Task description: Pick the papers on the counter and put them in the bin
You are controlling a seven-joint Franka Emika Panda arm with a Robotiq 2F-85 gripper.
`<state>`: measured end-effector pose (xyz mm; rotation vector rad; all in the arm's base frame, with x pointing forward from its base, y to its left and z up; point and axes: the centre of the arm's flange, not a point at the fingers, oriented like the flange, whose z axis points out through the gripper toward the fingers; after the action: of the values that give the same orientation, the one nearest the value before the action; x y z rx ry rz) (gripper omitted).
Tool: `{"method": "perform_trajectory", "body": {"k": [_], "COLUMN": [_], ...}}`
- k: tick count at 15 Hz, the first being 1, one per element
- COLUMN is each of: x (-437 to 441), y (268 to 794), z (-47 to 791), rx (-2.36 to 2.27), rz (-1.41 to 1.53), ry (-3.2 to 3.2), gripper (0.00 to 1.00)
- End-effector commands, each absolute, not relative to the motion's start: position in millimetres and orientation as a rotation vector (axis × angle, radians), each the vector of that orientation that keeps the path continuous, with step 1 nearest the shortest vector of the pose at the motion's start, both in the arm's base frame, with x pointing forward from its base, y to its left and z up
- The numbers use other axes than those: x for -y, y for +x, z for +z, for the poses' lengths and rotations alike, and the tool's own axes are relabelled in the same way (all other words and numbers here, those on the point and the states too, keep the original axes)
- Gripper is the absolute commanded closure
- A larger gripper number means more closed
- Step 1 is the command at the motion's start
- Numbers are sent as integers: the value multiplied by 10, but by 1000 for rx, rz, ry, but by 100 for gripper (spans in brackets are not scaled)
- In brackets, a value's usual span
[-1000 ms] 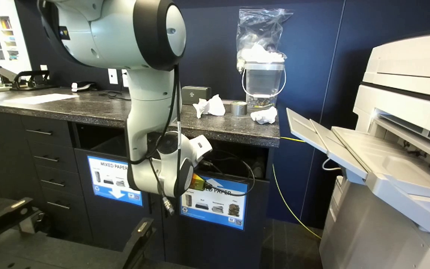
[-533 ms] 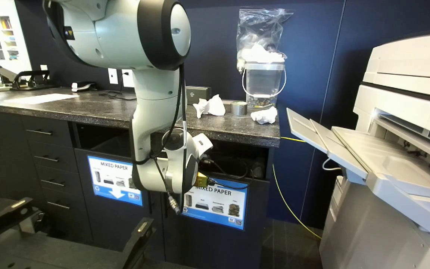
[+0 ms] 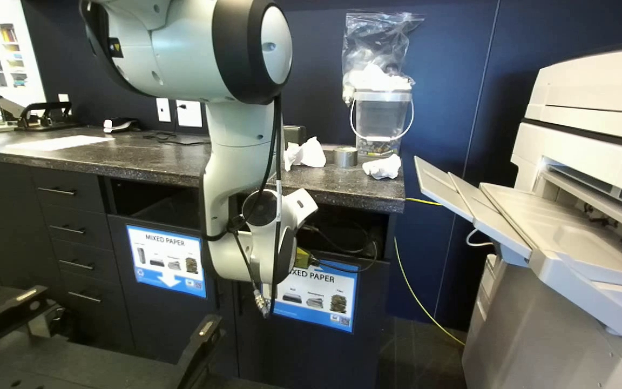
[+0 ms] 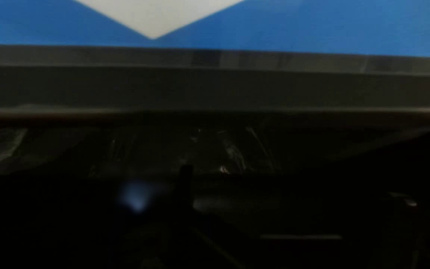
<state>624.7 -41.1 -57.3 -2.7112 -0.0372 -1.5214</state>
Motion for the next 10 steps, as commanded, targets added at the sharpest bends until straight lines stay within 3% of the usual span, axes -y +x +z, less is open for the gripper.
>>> {"method": "perform_trajectory", "body": {"k": [1, 10], "x": [716, 841], "y": [6054, 5689], "z": [-489, 153], "rx": [-15, -56], "rz": [-1617, -1486], "ry": [-2605, -2730], "gripper": [0, 0]}}
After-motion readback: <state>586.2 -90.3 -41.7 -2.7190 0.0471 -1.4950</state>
